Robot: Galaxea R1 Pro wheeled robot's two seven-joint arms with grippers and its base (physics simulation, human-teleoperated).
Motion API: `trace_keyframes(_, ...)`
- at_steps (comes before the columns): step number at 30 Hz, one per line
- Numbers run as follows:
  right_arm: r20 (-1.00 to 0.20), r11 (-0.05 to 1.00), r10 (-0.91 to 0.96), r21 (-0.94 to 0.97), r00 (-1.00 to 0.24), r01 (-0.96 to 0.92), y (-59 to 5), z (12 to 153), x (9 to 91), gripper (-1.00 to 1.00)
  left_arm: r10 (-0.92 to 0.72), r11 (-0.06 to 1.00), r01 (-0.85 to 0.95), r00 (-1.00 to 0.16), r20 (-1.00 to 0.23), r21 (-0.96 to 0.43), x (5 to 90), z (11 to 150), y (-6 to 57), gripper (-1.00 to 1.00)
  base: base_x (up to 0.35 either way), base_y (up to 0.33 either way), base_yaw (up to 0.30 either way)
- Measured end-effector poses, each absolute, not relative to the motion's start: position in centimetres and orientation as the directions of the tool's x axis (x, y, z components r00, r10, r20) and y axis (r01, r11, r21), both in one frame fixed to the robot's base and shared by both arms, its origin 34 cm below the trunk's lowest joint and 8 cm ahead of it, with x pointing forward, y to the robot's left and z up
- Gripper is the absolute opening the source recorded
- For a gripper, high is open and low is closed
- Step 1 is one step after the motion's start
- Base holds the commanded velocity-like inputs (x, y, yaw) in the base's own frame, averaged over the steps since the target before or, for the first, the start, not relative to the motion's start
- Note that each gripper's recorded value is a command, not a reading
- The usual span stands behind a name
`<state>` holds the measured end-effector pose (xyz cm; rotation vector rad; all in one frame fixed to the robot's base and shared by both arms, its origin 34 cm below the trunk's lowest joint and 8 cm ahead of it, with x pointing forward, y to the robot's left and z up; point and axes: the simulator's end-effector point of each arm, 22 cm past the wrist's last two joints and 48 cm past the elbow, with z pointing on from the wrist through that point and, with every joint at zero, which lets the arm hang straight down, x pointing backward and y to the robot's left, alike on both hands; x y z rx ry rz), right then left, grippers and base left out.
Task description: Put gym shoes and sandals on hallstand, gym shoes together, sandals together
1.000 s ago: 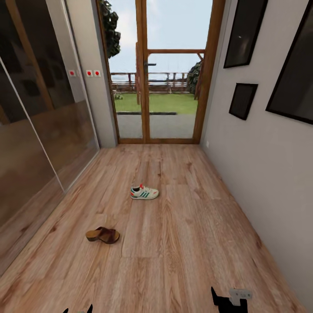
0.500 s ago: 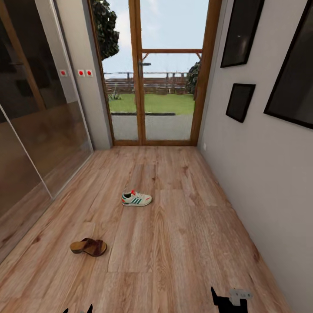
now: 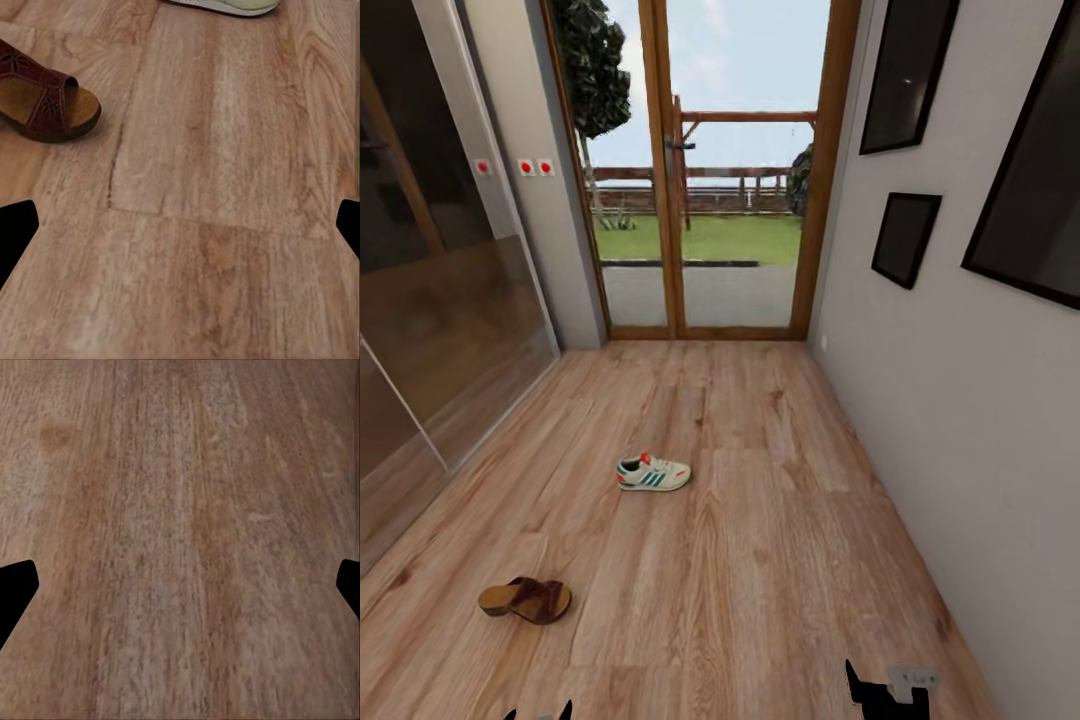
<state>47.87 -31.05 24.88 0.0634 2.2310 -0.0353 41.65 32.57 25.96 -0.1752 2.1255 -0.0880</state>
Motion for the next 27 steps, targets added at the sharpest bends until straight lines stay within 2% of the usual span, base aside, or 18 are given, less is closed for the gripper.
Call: trace_keyframes(27,-0.789,0.998,0.033,-0.002,-0.613,0.057,-30.94,24.88,47.87,1.00,-0.163,0.987,-0.096,-0.522,-0.837,-0.132,41.66,25.99,32.75,1.00,0.246,-0.188,0.000)
